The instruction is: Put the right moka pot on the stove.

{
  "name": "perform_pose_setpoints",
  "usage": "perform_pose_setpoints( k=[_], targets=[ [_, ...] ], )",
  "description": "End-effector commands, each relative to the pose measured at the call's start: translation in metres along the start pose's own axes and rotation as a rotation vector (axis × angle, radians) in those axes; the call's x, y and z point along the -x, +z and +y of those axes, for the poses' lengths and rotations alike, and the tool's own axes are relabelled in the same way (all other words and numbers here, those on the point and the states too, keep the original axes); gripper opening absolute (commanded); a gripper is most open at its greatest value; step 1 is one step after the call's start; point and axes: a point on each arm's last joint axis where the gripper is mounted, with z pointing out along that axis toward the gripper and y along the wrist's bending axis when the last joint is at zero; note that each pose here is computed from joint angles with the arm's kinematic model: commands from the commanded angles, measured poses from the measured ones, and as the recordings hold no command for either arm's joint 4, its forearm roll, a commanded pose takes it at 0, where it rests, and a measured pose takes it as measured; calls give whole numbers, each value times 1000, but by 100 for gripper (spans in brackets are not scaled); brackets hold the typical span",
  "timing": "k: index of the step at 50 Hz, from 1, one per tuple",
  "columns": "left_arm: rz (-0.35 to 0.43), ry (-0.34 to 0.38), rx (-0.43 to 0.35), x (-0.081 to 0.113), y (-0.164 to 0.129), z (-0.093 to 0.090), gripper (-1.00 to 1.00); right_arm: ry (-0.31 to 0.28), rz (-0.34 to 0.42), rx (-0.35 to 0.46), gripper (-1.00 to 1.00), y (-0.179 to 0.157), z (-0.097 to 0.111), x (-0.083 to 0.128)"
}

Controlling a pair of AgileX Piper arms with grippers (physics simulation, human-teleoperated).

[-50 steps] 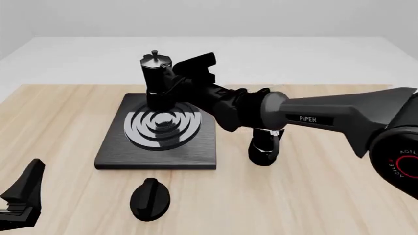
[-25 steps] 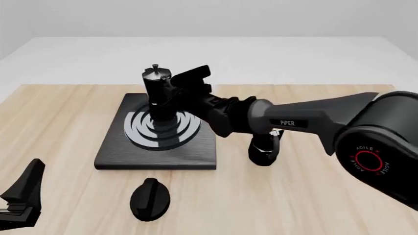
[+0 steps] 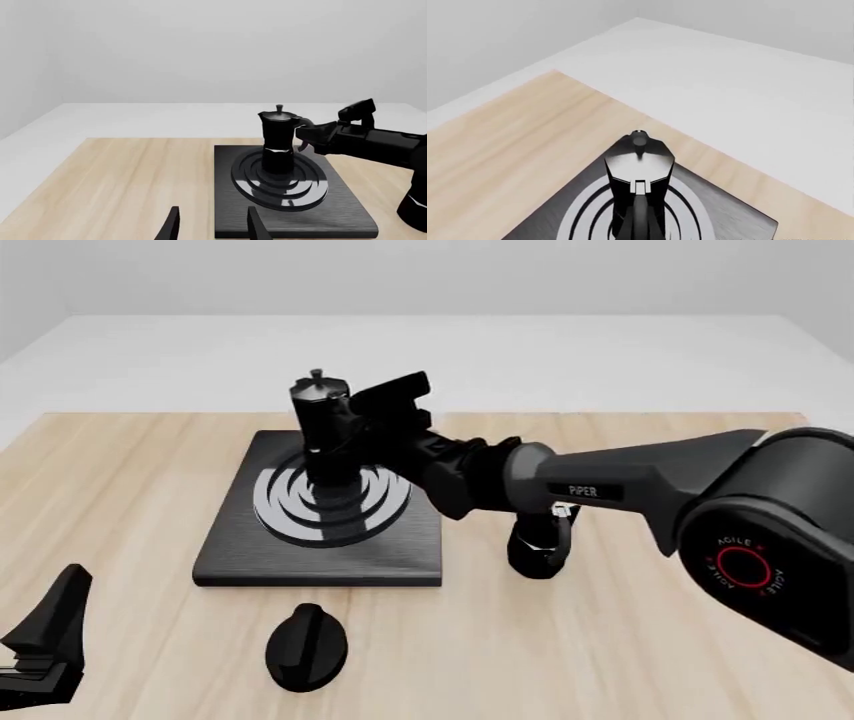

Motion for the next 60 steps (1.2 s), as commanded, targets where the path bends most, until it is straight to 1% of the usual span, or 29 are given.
perform_pose_setpoints(
  k=[1,4,5,9,10,17,26,30,34,38,40,46,55,60],
  targets=[
    [0,0,0,0,0,0,100,-35,-3,-33,-100,-3,-17,0],
    [0,0,0,0,0,0,100,-22,-9,-32,-100,-6,-16,2],
    [0,0,0,0,0,0,100,-23,-9,-35,100,-7,-17,2],
    [0,0,0,0,0,0,100,-27,-12,-35,100,-11,-18,3],
    [0,0,0,0,0,0,100,-45,-12,-37,100,-12,-18,4],
    [0,0,0,0,0,0,100,-51,-4,-32,100,-14,-15,4],
    [0,0,0,0,0,0,100,-40,2,-39,100,-22,-19,6],
    [0,0,0,0,0,0,100,-42,6,-36,100,-25,-17,3],
    [0,0,0,0,0,0,100,-21,5,-38,100,-31,-18,2],
    [0,0,0,0,0,0,100,-24,8,-37,100,-35,-17,1],
    [0,0,0,0,0,0,100,-41,13,-28,100,-41,-12,3],
    [0,0,0,0,0,0,100,-45,16,-27,100,-45,-12,1],
    [0,0,0,0,0,0,100,-26,6,-28,100,-60,-12,8],
    [0,0,0,0,0,0,100,-31,2,-23,100,-67,-9,10]
  ],
)
